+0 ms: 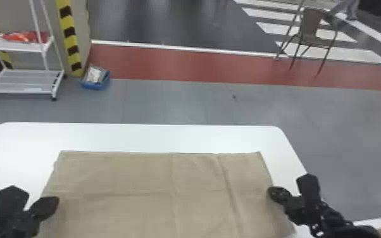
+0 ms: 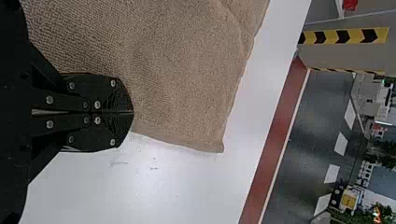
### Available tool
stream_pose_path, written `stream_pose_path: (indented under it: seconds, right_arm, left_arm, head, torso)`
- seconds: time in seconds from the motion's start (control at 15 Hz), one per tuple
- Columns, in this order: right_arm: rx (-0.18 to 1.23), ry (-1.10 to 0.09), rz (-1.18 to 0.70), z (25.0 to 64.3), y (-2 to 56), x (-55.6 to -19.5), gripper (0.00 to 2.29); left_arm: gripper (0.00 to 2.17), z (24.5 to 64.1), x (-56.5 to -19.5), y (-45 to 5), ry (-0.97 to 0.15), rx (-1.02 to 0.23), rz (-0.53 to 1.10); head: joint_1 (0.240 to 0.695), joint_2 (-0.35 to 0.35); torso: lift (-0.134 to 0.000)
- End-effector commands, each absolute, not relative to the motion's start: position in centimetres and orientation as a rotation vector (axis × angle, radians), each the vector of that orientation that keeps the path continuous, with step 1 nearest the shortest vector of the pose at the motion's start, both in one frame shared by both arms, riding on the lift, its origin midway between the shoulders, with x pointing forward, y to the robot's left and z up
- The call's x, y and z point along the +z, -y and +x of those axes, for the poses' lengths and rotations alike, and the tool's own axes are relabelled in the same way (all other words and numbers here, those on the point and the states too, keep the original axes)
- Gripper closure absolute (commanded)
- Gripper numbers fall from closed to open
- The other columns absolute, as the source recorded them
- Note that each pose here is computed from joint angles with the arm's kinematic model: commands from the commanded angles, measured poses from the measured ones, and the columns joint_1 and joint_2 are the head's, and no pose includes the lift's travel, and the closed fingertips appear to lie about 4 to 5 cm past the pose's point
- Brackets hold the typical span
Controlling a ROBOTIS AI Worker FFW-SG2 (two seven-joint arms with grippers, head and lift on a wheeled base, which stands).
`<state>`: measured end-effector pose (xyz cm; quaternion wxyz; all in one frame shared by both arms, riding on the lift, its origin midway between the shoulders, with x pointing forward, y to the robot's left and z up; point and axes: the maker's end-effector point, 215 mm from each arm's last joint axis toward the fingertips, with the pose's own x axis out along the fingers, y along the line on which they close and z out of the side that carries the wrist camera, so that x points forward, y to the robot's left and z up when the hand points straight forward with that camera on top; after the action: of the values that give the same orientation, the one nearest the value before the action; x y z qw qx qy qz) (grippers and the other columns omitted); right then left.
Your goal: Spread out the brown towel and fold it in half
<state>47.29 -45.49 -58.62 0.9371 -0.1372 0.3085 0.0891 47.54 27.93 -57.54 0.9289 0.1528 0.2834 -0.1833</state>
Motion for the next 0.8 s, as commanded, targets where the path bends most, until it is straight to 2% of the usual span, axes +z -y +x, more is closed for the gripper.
stream_pose_path:
  seconds: [0.0,0.73]
  right_arm:
    - [0.189,-0.628,-0.28,47.8,44.9,-58.6,1.83]
    - [0.182,-0.614,-0.279,50.0,44.4,-57.5,1.83]
  left_arm:
    - [1.89,47.5,-58.0,-28.0,-0.6,-0.366,0.329]
    - [1.89,49.9,-58.8,-27.8,-0.609,-0.321,0.374]
  head:
    - [0.695,-0.207]
    - [0.695,-0.184]
  torso:
    - [0.0]
    - [0.0]
